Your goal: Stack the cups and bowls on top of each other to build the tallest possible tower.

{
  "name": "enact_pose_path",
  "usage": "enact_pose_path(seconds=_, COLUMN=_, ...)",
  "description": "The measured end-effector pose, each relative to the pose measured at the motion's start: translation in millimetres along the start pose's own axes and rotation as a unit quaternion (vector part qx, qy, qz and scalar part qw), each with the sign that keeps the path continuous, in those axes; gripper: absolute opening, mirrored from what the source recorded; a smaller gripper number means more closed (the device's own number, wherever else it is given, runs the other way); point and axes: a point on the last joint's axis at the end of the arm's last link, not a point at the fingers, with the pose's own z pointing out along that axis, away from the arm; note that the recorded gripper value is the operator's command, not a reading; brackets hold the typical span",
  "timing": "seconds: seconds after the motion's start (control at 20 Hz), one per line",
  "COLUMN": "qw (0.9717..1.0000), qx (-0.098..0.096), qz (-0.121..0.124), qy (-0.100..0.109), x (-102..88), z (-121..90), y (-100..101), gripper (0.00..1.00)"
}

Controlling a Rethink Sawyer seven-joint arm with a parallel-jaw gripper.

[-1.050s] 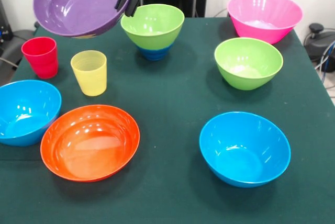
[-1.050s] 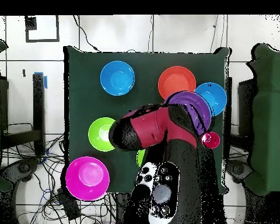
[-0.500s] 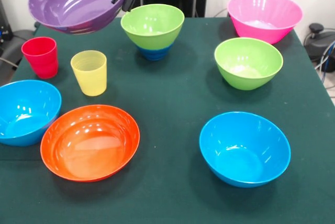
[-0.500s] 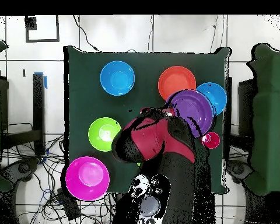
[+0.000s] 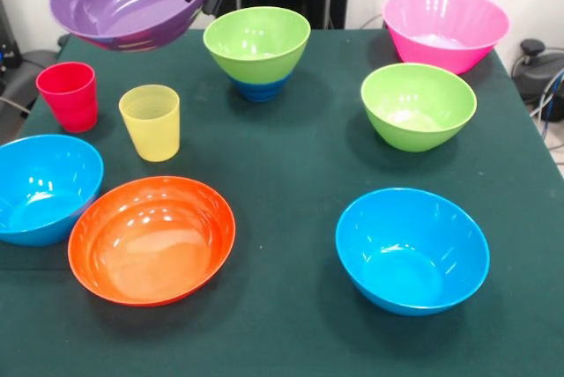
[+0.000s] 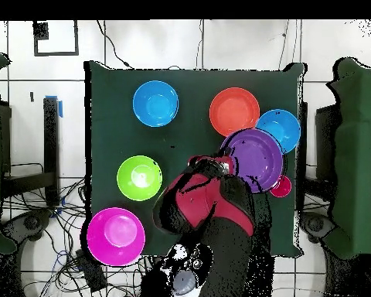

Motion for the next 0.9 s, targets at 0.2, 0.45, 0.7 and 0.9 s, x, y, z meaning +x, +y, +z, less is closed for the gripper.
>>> enact_pose_path(seconds=0.2, qw=1.0000, qx=-0.001, qz=-0.008, qy=-0.004, x=14.4, z=-3, y=3, gripper=0.00)
enact_pose_path(seconds=0.45, qw=0.9999, qx=0.000, qz=-0.013, qy=-0.001, x=33.6, z=-9, y=7, gripper=0.00)
enact_pose_path(seconds=0.7, qw=0.9998, qx=0.005, qz=-0.015, qy=0.009, x=55.8, z=-18, y=15, gripper=0.00)
enact_pose_path(seconds=0.9, qw=0.9998, qx=0.007, qz=-0.014, qy=0.016, x=68.1, z=-25, y=22, gripper=0.00)
